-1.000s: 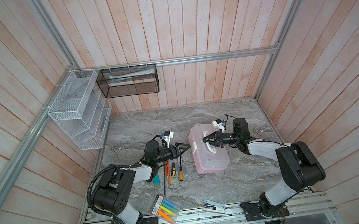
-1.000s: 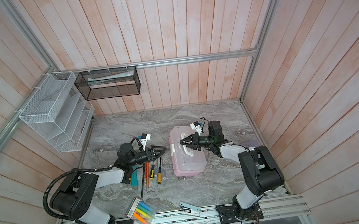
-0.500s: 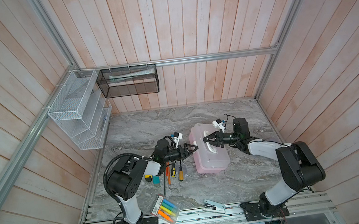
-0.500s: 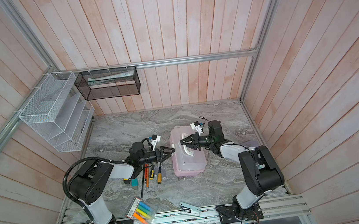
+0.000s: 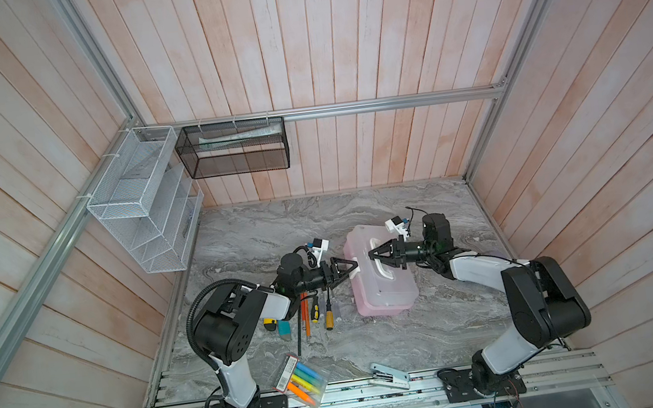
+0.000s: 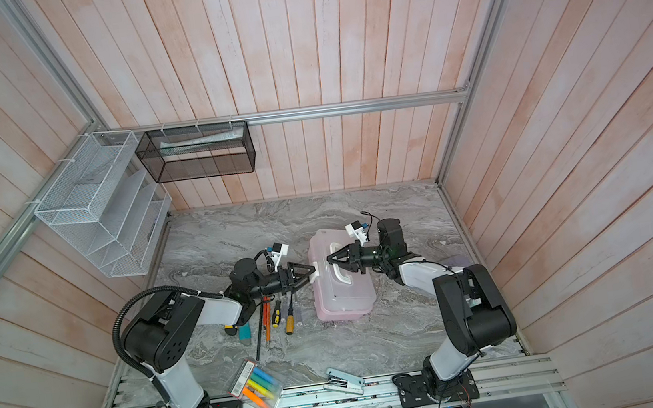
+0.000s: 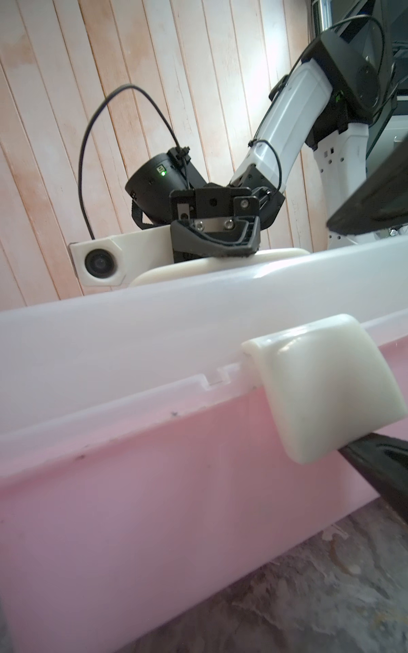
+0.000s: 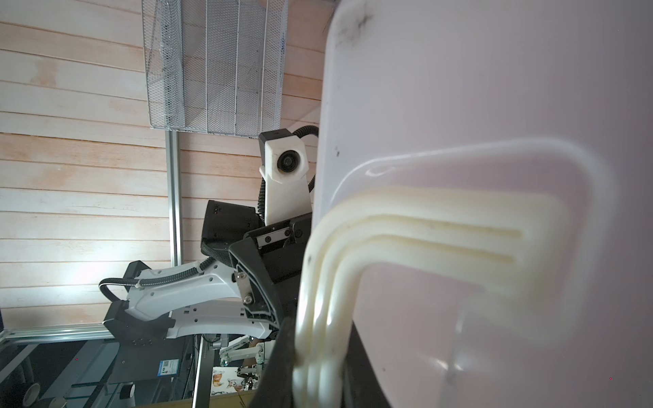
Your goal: Pack the tool kit
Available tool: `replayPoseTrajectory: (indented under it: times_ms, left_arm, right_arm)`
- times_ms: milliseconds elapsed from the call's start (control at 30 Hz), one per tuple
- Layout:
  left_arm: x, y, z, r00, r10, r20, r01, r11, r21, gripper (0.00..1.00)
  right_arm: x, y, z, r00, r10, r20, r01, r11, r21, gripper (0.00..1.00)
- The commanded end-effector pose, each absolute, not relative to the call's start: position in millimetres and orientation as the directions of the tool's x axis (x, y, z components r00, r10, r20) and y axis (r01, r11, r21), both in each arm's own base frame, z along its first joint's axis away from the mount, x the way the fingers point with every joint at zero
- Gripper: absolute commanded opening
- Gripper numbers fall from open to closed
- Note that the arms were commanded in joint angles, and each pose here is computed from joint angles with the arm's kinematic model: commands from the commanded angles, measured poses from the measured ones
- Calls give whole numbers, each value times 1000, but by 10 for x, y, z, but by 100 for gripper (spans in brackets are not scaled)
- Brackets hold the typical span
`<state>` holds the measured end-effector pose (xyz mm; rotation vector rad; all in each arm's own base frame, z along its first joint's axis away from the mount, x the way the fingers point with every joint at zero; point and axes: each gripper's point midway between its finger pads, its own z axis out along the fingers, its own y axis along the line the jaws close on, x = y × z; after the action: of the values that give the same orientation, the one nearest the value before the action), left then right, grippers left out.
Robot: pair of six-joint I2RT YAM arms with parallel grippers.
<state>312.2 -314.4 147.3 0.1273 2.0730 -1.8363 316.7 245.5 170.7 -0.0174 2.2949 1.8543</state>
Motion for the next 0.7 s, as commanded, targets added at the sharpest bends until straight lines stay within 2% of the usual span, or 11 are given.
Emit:
replayPoseTrajectory:
  times_ms: [0, 167, 267, 367, 433, 500, 600, 667]
  left_arm:
    - [3045, -3082, 1884, -886, -180, -426, 421, 70, -904, 89]
    - [2997, -2977, 1941, -877, -193, -440, 431, 87, -898, 89]
    - [3034, -2839, 1861, -871, -211, -443, 420, 147, -896, 89]
    - [3172, -2664, 1617, -859, -227, -460, 366, 357, -860, 89]
    - [3268, -2540, 1497, -833, -228, -503, 328, 528, -783, 89]
    - [3335, -2407, 1425, -816, -231, -531, 284, 639, -715, 90]
    - [3364, -2286, 1315, -802, -216, -556, 236, 742, -628, 90]
    - [3348, -2284, 1288, -803, -207, -559, 235, 752, -615, 90]
  right_arm:
    - [3272, 2356, 1229, -973, 161, -162, -98, 349, 932, 0]
    - [3284, 2344, 1180, -974, 168, -153, -83, 365, 927, 0]
    - [3308, 2331, 1172, -972, 172, -161, -84, 385, 919, 0]
    - [3365, 2295, 1121, -963, 183, -200, -91, 478, 874, 0]
    - [3400, 2298, 1094, -955, 181, -234, -97, 555, 826, 0]
    - [3428, 2341, 1116, -946, 176, -272, -117, 597, 793, 0]
    - [3480, 2369, 1076, -926, 137, -351, -142, 736, 662, 0]
    - [3467, 2439, 1046, -919, 89, -383, -173, 783, 597, 0]
